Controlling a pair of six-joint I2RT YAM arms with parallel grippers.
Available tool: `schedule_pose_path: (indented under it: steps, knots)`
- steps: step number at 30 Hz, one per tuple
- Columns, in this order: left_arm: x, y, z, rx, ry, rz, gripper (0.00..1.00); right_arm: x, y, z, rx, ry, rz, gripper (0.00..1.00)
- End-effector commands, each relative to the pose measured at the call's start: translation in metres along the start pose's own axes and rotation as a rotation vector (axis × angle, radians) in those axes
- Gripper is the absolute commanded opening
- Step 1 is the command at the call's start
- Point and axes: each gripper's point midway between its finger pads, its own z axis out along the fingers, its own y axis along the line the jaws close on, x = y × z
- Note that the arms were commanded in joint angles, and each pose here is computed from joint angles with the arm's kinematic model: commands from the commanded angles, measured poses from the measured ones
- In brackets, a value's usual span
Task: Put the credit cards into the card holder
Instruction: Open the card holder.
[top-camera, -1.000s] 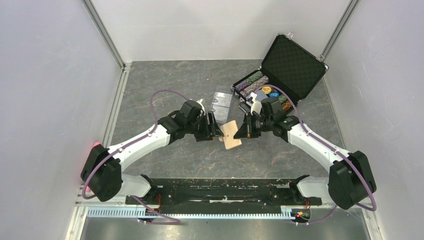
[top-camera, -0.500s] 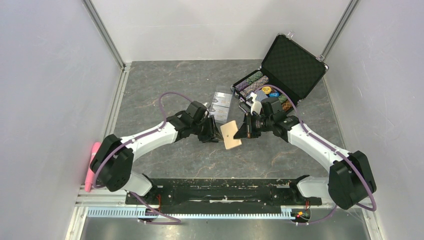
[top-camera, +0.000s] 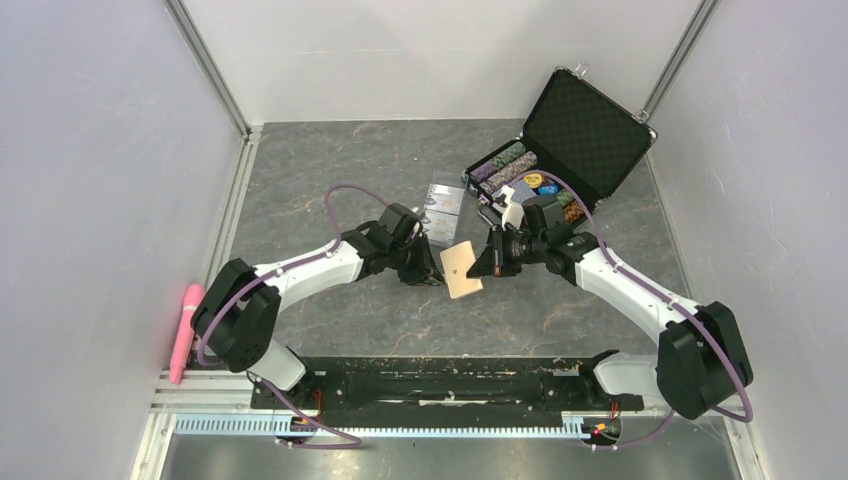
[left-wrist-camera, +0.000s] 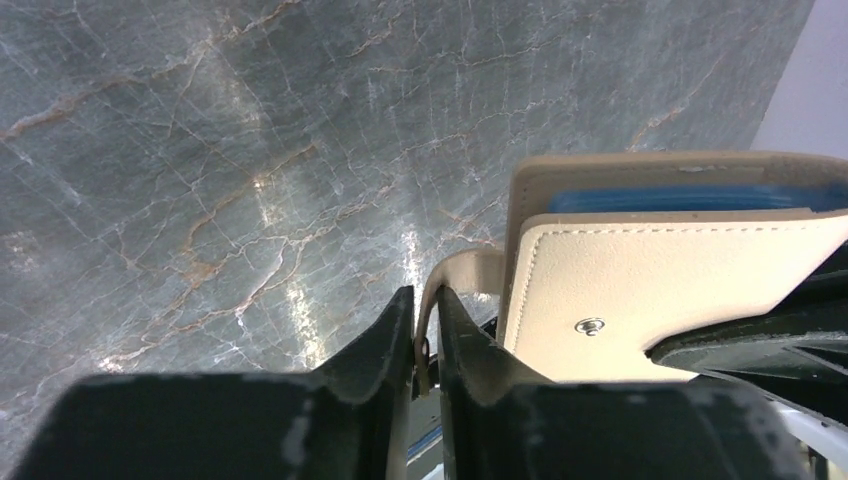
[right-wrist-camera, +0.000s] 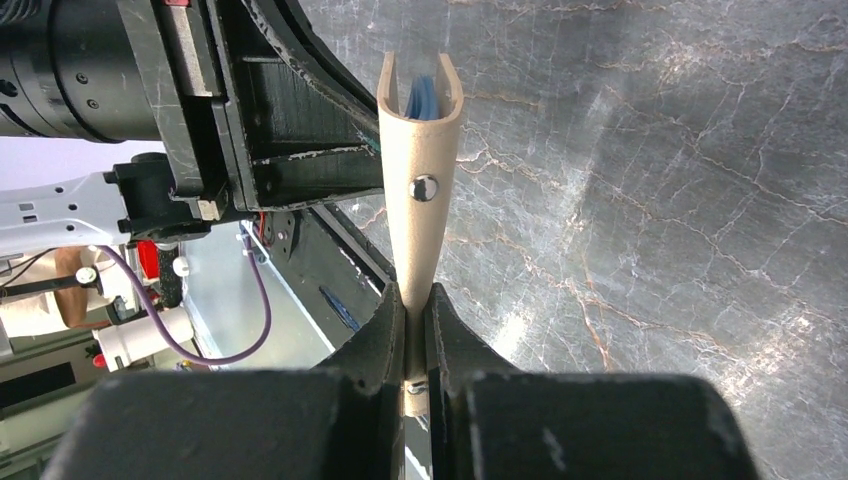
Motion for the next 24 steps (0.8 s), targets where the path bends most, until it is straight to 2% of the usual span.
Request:
schedule_pose_path:
  steps: [1, 2, 4, 6, 8, 9, 11, 12, 14, 16, 19, 24]
  knots:
    - [-0.012, -0.007, -0.002, 0.005, -0.034, 0.055, 0.12, -0.006, 0.010, -0.005, -0.043, -0.038, -0.030, 0.00]
    - [-0.013, -0.008, -0.005, 0.005, -0.041, 0.060, 0.04, -0.006, 0.010, -0.005, -0.041, -0.041, -0.031, 0.00]
    - [-0.018, -0.011, -0.014, -0.001, -0.068, 0.088, 0.02, -0.007, 0.010, -0.006, -0.037, -0.047, -0.034, 0.00]
    - [-0.028, -0.022, -0.030, 0.010, -0.111, 0.151, 0.02, -0.010, 0.010, -0.007, -0.031, -0.062, -0.041, 0.10]
    - [-0.040, -0.040, -0.055, 0.040, -0.159, 0.251, 0.02, -0.016, 0.013, -0.011, -0.030, -0.083, -0.066, 0.35]
    - [-0.046, -0.054, -0.071, 0.073, -0.190, 0.315, 0.02, -0.021, 0.015, -0.014, -0.026, -0.102, -0.082, 0.51]
    - [-0.053, -0.078, -0.101, 0.128, -0.227, 0.464, 0.02, -0.036, 0.018, -0.022, -0.018, -0.154, -0.120, 0.73]
    - [-0.057, -0.087, -0.117, 0.138, -0.241, 0.527, 0.02, -0.044, 0.020, -0.028, -0.014, -0.183, -0.138, 0.83]
    - [-0.059, -0.102, -0.140, 0.159, -0.245, 0.645, 0.02, -0.062, 0.026, -0.041, -0.015, -0.244, -0.182, 0.96]
    - [-0.055, -0.115, -0.159, 0.198, -0.217, 0.782, 0.02, -0.077, 0.033, -0.053, -0.026, -0.287, -0.225, 0.98]
    - [-0.055, -0.123, -0.179, 0.198, -0.199, 0.896, 0.02, -0.092, 0.050, -0.065, -0.071, -0.314, -0.313, 0.98]
    - [-0.054, -0.126, -0.201, 0.198, -0.209, 1.026, 0.02, -0.106, 0.081, -0.083, -0.132, -0.358, -0.470, 0.98]
